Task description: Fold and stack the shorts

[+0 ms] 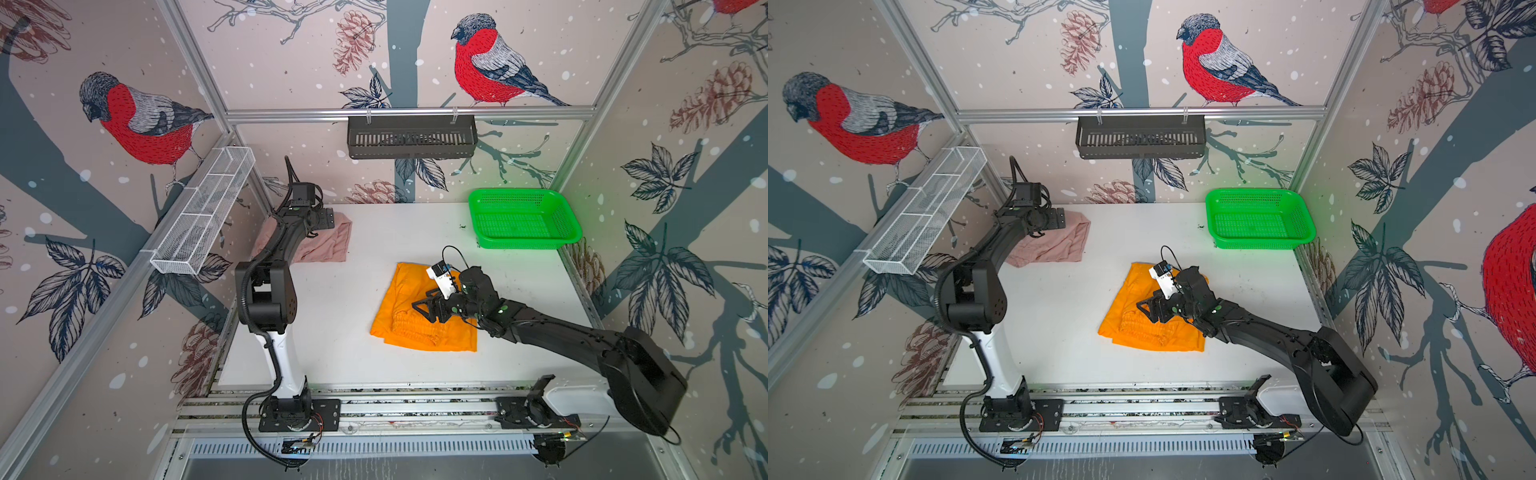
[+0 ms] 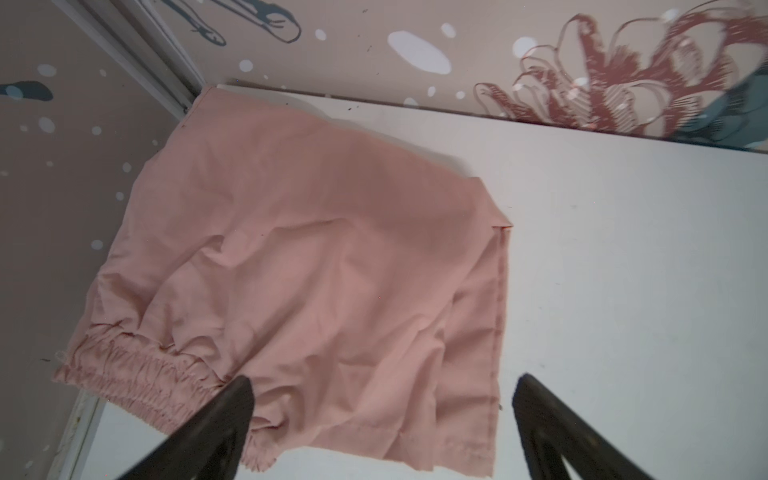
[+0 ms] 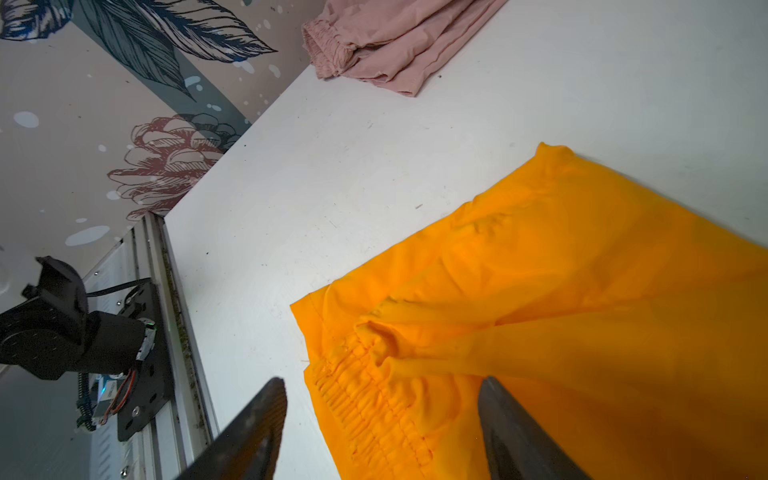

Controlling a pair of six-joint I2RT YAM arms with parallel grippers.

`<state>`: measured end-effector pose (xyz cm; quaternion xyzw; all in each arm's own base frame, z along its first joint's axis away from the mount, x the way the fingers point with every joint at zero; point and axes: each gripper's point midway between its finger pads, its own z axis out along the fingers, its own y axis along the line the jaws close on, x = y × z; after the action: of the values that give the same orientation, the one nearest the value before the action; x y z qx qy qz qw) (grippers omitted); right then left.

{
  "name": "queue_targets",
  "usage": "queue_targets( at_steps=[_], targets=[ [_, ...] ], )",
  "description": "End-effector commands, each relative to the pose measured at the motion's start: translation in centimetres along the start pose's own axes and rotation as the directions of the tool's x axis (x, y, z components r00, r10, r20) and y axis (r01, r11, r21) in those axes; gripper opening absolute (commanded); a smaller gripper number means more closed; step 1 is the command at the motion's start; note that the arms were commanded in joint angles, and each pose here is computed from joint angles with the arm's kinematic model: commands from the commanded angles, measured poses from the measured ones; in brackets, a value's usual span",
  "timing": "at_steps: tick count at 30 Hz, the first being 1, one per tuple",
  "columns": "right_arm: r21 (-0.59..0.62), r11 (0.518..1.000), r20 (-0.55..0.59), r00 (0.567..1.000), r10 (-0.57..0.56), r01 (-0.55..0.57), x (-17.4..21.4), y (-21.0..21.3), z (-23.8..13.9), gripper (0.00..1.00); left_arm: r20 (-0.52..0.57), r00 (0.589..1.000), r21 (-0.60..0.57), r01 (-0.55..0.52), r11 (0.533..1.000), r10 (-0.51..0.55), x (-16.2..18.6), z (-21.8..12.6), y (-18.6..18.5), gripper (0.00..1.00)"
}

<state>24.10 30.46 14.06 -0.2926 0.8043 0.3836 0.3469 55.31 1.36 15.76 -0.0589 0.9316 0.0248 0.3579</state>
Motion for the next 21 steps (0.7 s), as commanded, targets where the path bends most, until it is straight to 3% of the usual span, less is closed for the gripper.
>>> queue_targets(
  at_steps=[1,9,15,21],
  targets=[
    [-0.116,0.993,0.056,0.998,-0.006,0.012,-0.9,2.2,0.0,0.75,-0.111,0.992,-0.090,-0.071,0.993,0.061,2.1,1.8,1.9,0.98],
    [-0.060,0.998,0.064,0.998,-0.030,0.034,-0.5,1.5,-0.4,0.76,-0.119,0.993,-0.033,-0.002,0.999,-0.002,3.4,5.6,3.3,0.98],
    [-0.054,0.999,0.131,0.991,0.000,0.007,-0.8,1.6,-1.4,0.78,-0.145,0.988,-0.025,0.045,0.999,-0.049,4.3,8.4,4.4,0.98],
    [-0.048,0.999,0.157,0.987,0.021,-0.014,-0.7,1.4,-1.9,0.79,-0.096,0.994,-0.002,0.061,0.998,-0.060,2.9,9.0,4.7,0.98]
  ],
)
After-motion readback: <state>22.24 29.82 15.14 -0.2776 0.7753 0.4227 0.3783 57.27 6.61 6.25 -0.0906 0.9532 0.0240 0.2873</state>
